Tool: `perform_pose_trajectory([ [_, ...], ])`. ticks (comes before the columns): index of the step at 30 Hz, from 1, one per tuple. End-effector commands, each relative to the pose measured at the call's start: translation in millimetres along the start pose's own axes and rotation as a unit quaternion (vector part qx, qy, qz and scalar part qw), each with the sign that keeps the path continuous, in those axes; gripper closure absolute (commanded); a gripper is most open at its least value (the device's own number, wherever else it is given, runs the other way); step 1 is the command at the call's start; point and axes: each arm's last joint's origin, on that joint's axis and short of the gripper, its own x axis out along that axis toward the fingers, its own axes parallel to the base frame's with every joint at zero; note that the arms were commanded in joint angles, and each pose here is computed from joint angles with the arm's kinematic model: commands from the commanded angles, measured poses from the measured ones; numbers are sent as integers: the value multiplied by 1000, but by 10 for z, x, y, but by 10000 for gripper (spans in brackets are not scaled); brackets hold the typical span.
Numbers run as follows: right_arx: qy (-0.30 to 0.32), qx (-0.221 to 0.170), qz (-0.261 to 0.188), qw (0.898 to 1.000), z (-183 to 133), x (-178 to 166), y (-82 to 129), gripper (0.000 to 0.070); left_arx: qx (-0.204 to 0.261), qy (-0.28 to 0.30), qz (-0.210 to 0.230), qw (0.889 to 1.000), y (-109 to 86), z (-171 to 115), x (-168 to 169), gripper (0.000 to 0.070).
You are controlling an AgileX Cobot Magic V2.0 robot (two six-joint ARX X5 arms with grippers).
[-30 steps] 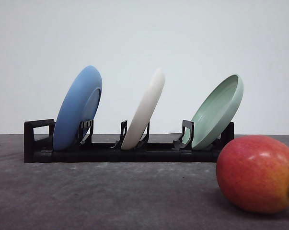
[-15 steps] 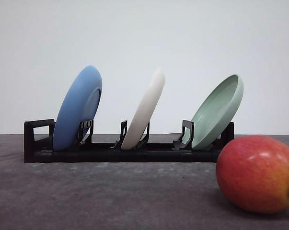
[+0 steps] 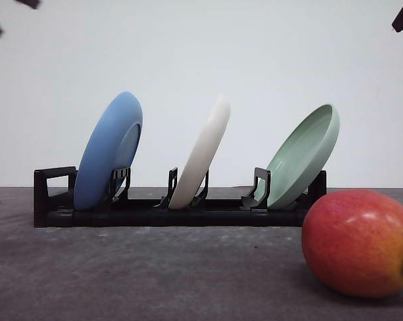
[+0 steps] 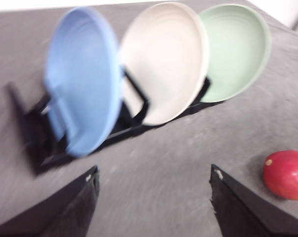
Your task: Place pomegranate in white plate
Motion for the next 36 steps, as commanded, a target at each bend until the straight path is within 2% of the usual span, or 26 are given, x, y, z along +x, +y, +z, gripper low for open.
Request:
perform_pose_trajectory([
  [1, -8, -6, 5, 1000, 48, -23, 20, 250, 31, -14, -18, 999, -47, 91, 77, 268],
  [7, -8, -6, 5, 1000, 49, -23, 20, 250, 85, -31, -36, 995, -216, 170, 528, 269],
  [18, -8, -6, 5, 1000, 49, -23, 20, 250, 105, -52, -17, 993, -464, 189, 1407, 268],
  [22, -8, -6, 5, 1000, 49, -23, 20, 250, 107, -32, 0, 994, -518, 212, 1719, 268],
  [27, -8, -6, 5, 1000, 48, -23, 20, 250, 86, -11, 12, 996, -540, 258, 2062, 269],
  [36, -8, -7, 5, 1000, 48, -23, 20, 250, 83, 52, 43, 994, -555, 296, 2437, 271],
])
